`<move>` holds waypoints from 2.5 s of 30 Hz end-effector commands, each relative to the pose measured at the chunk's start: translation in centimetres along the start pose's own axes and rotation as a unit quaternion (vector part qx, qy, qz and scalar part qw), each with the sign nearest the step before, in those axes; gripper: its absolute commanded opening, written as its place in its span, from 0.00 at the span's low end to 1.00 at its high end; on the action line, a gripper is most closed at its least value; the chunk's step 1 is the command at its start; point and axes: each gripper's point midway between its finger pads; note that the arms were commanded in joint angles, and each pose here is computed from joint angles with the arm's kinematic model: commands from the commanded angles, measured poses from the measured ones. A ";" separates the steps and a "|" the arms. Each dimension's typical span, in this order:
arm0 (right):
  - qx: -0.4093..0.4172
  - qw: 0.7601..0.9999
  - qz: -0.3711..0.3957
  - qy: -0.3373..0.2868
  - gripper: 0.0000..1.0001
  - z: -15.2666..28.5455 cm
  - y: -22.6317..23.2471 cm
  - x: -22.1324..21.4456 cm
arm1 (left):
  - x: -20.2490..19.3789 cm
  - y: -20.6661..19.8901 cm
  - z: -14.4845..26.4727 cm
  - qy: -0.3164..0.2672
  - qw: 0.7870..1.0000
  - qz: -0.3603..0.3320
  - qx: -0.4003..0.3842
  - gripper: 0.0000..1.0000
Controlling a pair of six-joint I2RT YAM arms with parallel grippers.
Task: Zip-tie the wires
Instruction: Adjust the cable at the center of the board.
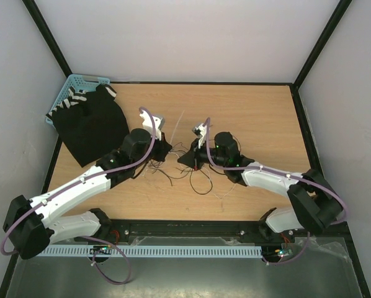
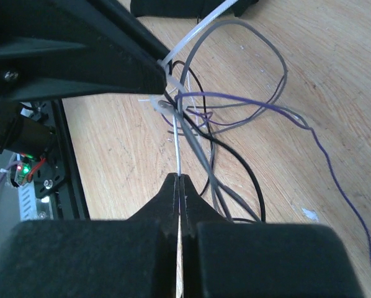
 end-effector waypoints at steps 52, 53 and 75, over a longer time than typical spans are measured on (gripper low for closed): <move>-0.112 0.993 0.031 0.000 0.00 6.8 -3.2 3.2 | 9.5 -0.5 4.4 -0.104 0.994 -0.024 0.020 0.00; -0.111 0.993 0.031 0.001 0.00 6.7 -3.2 3.3 | 9.6 -0.6 4.4 -0.104 0.994 -0.025 0.019 0.00; -0.111 0.991 0.068 -0.040 0.54 8.1 -2.8 6.1 | 12.3 -1.5 5.6 -0.111 0.991 -0.071 0.027 0.00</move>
Point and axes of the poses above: each gripper's point midway between its finger pads, its own z axis back along the fingers, its own y axis along the line the jaws close on, x = y × z, and after that the axes turned 15 degrees about z, right-handed
